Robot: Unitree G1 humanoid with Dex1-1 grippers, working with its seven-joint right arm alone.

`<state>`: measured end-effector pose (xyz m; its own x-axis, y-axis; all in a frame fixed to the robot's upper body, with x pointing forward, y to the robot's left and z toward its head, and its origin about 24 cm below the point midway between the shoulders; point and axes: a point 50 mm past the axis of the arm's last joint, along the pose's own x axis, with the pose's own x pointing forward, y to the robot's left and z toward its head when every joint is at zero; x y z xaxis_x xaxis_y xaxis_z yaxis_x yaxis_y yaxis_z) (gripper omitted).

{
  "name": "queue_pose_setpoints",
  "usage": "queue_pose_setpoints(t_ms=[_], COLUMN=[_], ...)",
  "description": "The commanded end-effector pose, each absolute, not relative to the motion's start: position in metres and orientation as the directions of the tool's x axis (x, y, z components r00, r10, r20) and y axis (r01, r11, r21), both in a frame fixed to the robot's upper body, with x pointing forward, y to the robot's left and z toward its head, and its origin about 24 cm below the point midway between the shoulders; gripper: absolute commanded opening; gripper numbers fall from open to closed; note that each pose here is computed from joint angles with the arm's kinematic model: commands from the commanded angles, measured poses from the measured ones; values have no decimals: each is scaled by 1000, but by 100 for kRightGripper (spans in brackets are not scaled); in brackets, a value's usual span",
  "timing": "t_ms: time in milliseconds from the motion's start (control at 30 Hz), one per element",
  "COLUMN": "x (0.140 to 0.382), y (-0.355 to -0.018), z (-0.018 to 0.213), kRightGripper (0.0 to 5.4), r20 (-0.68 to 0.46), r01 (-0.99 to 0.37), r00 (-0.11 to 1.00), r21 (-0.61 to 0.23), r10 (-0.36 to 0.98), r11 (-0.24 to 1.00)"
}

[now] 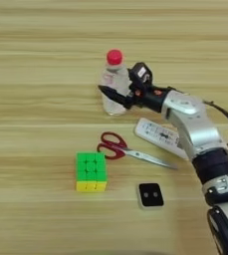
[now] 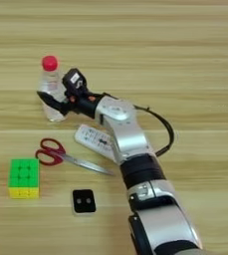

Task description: Move the objects on the table

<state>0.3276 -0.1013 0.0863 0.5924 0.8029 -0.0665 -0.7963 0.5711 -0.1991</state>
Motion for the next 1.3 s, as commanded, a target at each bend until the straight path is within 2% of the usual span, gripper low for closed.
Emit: queue_pose_setpoints(t_ms=[33, 333, 833, 1300], x=[337, 316, 279, 270], y=[-72, -23, 17, 31], z=[138, 134, 122, 104], kRightGripper=[323, 323, 323, 323], r20=[64, 76, 78, 45], r01=[-785, -872, -950, -975], r00=[537, 391, 195, 147], r21=[-327, -287, -233, -159], r10=[841, 917, 978, 988], r11=[526, 396, 208, 153])
